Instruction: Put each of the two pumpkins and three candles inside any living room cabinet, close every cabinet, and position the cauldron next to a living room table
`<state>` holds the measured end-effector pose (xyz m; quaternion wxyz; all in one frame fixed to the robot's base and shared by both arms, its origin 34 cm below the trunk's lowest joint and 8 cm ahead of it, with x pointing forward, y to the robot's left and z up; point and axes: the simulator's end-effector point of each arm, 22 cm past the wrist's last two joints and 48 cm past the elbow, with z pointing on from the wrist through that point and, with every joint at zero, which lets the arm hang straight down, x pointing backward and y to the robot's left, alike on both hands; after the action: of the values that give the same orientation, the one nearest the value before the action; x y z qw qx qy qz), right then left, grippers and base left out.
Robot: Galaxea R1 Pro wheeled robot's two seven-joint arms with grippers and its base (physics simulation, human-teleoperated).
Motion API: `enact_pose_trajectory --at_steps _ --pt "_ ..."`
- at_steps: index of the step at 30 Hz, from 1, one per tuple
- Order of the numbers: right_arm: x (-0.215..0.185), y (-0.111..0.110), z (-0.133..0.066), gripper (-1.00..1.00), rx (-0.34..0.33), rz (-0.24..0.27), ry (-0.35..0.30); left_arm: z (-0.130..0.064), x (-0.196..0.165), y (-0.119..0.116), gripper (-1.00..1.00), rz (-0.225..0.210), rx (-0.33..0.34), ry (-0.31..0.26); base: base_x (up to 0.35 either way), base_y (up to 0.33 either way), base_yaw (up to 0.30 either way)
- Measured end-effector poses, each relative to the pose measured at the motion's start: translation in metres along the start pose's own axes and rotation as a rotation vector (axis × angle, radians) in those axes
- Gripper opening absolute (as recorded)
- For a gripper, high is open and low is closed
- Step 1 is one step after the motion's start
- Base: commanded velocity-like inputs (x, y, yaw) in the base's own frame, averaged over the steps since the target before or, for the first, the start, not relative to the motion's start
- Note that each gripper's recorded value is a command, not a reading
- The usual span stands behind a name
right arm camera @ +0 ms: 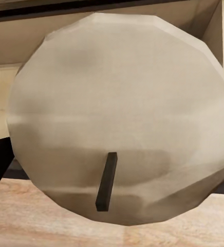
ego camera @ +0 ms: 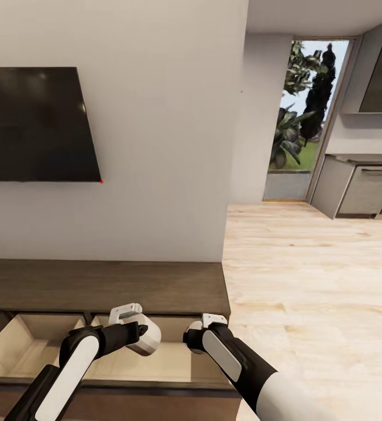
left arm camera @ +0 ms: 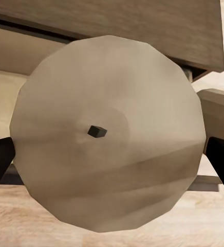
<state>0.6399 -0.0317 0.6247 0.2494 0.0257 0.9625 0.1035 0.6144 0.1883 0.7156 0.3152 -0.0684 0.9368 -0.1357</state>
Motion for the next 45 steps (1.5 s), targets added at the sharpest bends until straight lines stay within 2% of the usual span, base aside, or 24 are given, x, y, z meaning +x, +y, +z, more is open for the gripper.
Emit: enact_pose_trajectory --at_steps 32,45 --pt "0.037 -0.014 0.05 -1.0 0.001 0.001 -0.001 0.043 0.043 0.019 -1.0 0.0 0.001 -0.001 0.0 0.0 0.0" --pt "0.038 -0.014 0.05 -1.0 0.002 0.002 0.0 0.043 0.042 0.017 -1.0 -0.002 0.006 -0.005 0.018 -0.009 0.0"
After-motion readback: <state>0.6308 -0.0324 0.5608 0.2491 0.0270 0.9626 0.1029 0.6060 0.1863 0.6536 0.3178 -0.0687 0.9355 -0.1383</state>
